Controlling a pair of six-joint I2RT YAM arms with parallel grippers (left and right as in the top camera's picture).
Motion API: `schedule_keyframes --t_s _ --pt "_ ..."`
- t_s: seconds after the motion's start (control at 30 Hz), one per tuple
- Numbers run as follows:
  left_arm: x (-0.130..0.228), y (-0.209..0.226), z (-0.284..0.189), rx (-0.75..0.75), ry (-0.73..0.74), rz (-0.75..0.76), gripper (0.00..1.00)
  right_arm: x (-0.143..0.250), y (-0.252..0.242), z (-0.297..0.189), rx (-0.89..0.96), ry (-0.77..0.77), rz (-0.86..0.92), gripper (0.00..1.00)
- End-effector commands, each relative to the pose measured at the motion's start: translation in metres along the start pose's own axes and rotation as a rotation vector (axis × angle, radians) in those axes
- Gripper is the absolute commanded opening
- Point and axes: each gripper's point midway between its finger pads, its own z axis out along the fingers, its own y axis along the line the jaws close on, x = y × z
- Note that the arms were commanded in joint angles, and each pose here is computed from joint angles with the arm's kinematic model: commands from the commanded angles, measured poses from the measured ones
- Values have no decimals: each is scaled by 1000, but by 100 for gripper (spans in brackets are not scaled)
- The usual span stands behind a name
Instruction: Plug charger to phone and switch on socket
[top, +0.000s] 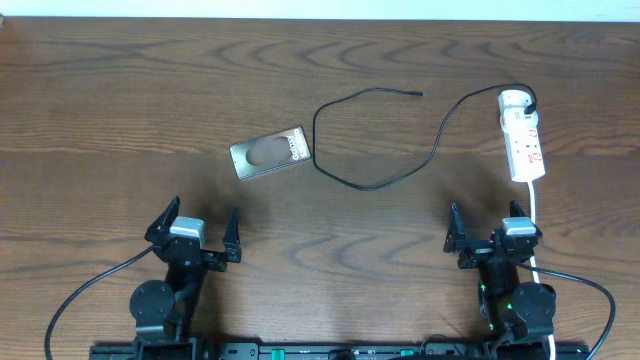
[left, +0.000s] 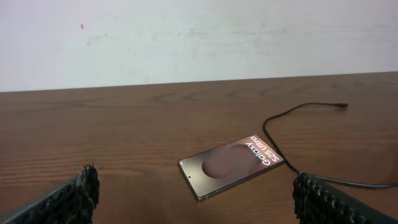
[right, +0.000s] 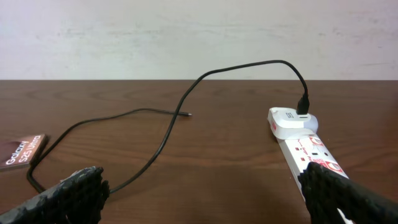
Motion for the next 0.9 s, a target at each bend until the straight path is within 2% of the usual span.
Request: schedule_keyframes --t_s 0.0,0.23,0.3,0.37,0.47,0.57,0.87 --pt "16 2 2 -9 36 -17 98 0 0 0 -3 0 -12 99" --pt "16 -4 2 25 35 -19 98 0 0 0 -4 0 -12 99" --pt "15 -8 2 48 36 -62 98 0 0 0 -4 0 -12 99" --pt "15 -8 2 46 38 -183 98 0 0 0 -4 0 -12 99" --pt "15 -8 2 40 46 -470 98 0 0 0 -3 0 -12 99" --pt "17 -8 2 35 55 -627 98 0 0 0 -3 0 -12 99" --pt "18 -12 2 54 69 -651 98 0 0 0 -3 0 -12 99"
